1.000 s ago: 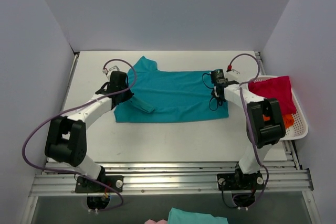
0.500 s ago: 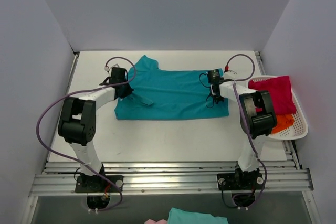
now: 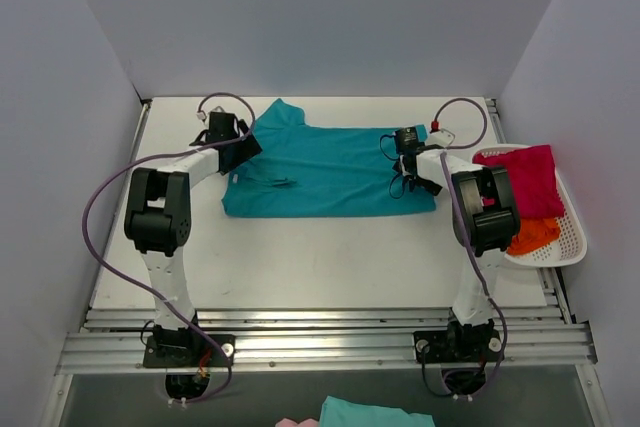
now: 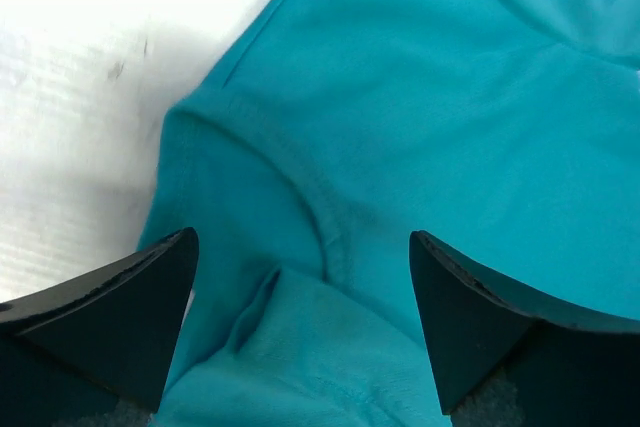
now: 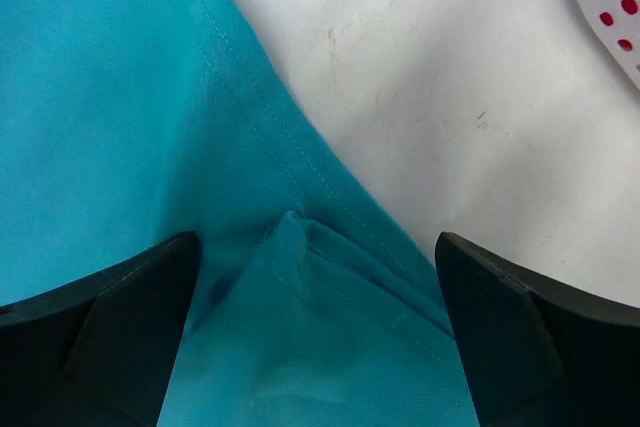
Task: Fold and stack the t-shirts
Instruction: Fold the tshirt
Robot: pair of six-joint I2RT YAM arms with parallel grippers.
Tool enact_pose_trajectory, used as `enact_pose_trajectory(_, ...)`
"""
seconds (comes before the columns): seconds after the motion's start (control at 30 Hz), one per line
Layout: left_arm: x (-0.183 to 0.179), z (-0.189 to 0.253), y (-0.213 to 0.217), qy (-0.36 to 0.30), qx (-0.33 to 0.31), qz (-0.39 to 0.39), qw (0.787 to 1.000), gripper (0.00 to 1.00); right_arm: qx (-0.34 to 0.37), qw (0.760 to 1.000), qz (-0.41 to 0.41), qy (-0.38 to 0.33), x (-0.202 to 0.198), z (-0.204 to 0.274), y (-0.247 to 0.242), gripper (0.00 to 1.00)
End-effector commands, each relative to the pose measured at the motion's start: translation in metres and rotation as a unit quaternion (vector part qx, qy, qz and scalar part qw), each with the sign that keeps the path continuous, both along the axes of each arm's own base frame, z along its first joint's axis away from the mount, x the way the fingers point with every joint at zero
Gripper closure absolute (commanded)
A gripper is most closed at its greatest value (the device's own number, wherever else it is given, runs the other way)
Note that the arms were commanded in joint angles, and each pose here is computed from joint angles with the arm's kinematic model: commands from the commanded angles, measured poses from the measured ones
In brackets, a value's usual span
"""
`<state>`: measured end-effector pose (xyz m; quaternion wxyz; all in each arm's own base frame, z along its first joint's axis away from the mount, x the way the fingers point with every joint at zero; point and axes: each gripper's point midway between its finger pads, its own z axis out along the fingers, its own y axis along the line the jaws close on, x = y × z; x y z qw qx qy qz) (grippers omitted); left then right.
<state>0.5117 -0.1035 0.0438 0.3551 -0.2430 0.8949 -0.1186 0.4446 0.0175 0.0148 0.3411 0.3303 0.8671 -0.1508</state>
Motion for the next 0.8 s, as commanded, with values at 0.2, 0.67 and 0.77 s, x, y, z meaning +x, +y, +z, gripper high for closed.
enact_pose_trajectory(0.2, 0.054, 0.090, 0.050, -0.092, -0.002, 0.038, 0.995, 0.06, -0.052, 0.997, -0.015, -0.050, -0.007, 0.066, 0.012, 0.00)
enact_pose_trajectory(0.67, -0.009, 0.130, 0.055, -0.144, 0.006, 0.023, 0.989, 0.06, 0.058, 0.957, 0.258, -0.119, -0.003, 0.120, 0.299, 1.00)
enact_pose_trajectory(0.77, -0.015, 0.132, 0.057, -0.153, 0.008, 0.023, 0.988, 0.06, 0.068, 0.952, 0.283, -0.095, -0.010, 0.092, 0.330, 1.00)
